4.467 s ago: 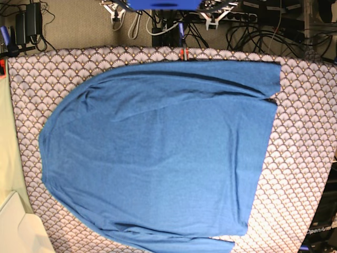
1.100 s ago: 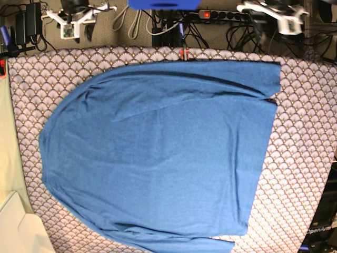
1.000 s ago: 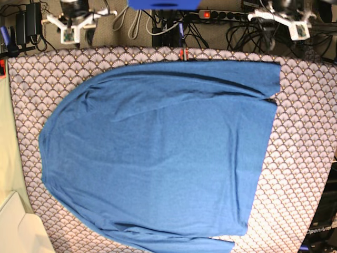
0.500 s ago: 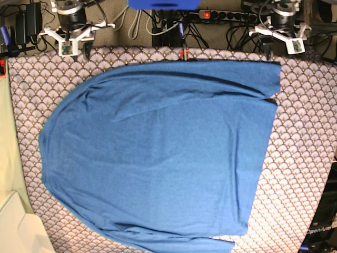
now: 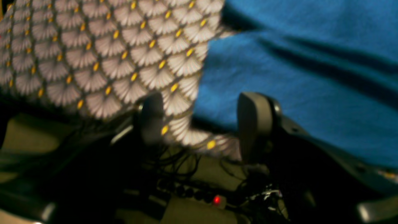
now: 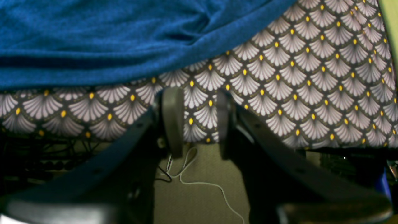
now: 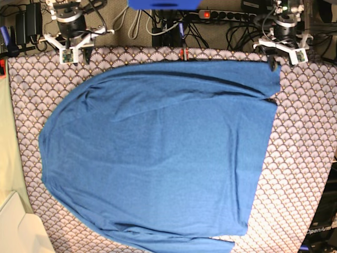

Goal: Fold the T-shirt properly
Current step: 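Lower both grippers toward the corners of the blue shirt's hem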

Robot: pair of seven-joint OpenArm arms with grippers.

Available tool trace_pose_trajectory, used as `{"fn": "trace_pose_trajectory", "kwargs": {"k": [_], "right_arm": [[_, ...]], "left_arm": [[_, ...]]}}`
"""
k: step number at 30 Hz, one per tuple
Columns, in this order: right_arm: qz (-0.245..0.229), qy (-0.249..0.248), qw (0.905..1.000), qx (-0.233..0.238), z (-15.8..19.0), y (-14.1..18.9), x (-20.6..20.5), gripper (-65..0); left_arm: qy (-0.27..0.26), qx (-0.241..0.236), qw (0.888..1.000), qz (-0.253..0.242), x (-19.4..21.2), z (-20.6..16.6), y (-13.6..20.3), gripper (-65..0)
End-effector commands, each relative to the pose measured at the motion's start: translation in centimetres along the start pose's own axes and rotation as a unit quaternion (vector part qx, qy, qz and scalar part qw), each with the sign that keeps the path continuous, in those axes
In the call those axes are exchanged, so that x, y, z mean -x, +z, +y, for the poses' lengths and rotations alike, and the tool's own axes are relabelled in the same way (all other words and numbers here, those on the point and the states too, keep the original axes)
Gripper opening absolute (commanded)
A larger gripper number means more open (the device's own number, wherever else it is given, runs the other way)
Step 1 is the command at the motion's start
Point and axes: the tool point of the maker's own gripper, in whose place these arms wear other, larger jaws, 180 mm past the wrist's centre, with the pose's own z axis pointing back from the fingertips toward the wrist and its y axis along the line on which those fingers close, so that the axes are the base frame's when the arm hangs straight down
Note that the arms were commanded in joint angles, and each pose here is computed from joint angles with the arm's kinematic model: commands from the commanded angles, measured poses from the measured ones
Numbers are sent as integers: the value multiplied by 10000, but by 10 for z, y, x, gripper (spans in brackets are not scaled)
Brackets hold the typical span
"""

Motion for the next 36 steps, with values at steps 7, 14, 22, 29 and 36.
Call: {"fn": "trace_pose_trajectory", "kwargs": {"k": [7,14,22,29,36], "right_arm": [[-130,51,9999,34,-3,3,-6,-457],[-122,52,9999,33,-3,4,-5,-457],[-115,52,9999,32,-3,4,-5,-457],[-115,52,9999,32,-3,4,-5,-458],[-115,52,9999,32,-3,4,-5,-457]], "left_arm": [[75,-85,9999,-35,4,4,-6,-279],[175,-81,9998,-66,4,-1,-10,-280],[206,-60,9998,-51,5,-4,-10,-435],[206,-60,9998,-51,5,-4,-10,-650],[203,-66,9997,-125,0,-4,-10,-646]]}}
